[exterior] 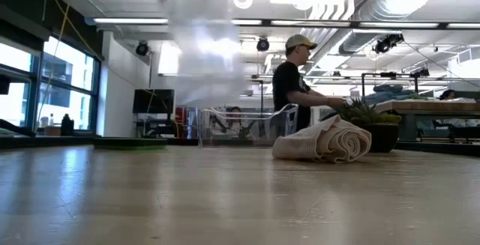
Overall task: Roll bandage
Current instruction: Put the rolled bandage into the transparent zip bag
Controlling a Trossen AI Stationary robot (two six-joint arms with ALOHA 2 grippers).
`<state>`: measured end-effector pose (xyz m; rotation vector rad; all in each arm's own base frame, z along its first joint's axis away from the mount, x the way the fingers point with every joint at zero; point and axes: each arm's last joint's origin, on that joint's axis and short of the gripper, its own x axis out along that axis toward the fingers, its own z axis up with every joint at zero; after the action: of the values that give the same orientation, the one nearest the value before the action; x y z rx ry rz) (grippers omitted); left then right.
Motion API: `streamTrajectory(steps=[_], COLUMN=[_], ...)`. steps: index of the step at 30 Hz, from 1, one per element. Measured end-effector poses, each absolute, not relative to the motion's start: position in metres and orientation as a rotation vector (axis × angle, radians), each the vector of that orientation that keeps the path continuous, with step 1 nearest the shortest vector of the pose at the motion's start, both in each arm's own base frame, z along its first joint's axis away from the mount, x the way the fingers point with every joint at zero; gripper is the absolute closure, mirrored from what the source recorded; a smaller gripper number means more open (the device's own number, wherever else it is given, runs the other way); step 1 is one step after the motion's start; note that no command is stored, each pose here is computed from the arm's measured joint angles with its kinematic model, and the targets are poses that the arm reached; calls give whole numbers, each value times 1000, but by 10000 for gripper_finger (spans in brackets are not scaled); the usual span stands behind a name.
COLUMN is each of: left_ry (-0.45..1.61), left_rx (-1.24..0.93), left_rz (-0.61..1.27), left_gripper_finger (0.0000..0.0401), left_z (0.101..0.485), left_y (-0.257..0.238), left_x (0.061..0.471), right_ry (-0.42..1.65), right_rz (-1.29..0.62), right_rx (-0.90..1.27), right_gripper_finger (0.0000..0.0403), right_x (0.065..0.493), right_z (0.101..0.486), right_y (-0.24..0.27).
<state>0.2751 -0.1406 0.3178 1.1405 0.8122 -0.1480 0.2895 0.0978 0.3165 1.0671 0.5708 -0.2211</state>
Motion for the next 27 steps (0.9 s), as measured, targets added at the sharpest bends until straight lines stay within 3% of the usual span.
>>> streamTrajectory(steps=[8,17,27], left_ry=[767,710,658], left_rx=[1212,1205,1192], left_rz=[-268,-205,-178], left_gripper_finger=[401,401,401], left_z=[316,316,321], left_y=[-135,-128,-127], left_x=[302,319,324], right_ry=[549,756,788], right_rz=[-199,-298,-246], right_rx=[994,839,727], right_gripper_finger=[251,251,241], right_x=[317,332,337], right_z=[333,334,352], right_y=[91,92,94])
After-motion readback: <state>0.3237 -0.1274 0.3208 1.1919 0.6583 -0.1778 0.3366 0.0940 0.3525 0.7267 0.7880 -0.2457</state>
